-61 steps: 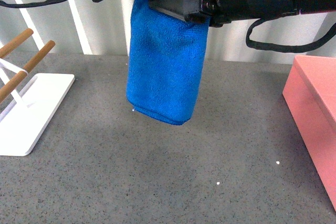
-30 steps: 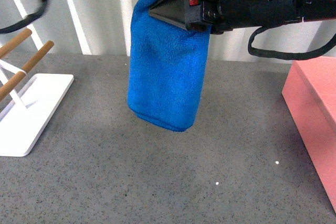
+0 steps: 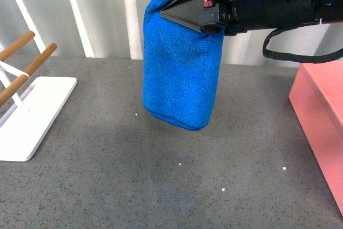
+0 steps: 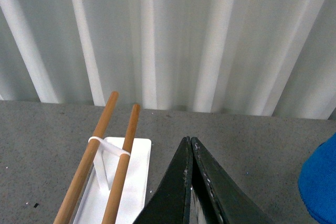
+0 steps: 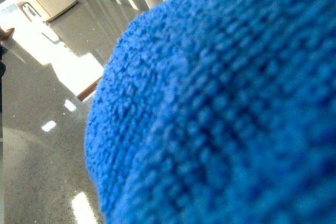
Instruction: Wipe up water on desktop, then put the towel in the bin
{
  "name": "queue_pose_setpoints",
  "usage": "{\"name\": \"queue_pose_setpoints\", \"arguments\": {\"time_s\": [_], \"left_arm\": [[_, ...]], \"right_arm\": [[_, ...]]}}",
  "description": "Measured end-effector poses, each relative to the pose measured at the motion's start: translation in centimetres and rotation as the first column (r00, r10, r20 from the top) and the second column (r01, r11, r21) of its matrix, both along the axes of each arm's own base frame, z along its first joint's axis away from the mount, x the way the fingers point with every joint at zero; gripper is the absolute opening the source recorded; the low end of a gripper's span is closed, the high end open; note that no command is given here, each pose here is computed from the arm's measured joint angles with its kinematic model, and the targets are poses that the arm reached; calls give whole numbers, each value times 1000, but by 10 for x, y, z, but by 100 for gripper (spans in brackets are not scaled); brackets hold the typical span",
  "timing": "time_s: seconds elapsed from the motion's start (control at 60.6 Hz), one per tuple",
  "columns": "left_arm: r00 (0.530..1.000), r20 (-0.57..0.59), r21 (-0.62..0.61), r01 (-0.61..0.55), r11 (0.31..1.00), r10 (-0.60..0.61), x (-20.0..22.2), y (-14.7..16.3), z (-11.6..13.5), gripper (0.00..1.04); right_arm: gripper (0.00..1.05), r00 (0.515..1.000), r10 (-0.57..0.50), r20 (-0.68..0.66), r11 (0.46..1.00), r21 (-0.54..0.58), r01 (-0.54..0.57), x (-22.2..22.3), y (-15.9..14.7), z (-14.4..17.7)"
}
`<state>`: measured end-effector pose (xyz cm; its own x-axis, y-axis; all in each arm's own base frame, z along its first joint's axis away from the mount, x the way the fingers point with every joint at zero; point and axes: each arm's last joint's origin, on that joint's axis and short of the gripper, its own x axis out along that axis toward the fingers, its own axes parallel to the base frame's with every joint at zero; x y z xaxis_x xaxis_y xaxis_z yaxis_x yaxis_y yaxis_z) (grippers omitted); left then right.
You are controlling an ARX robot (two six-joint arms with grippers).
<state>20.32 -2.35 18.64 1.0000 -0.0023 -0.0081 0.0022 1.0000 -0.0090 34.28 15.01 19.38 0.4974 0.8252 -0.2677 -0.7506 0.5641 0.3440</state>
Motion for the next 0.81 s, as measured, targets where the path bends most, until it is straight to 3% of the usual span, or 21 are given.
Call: {"name": "queue_pose_setpoints", "arguments": {"time_s": [0.808], "left_arm": [[1000, 4, 2, -1, 1000, 1, -58, 23, -21, 4]], "right_arm": [[6, 1000, 6, -1, 1000, -12, -6, -2, -5, -3]]}}
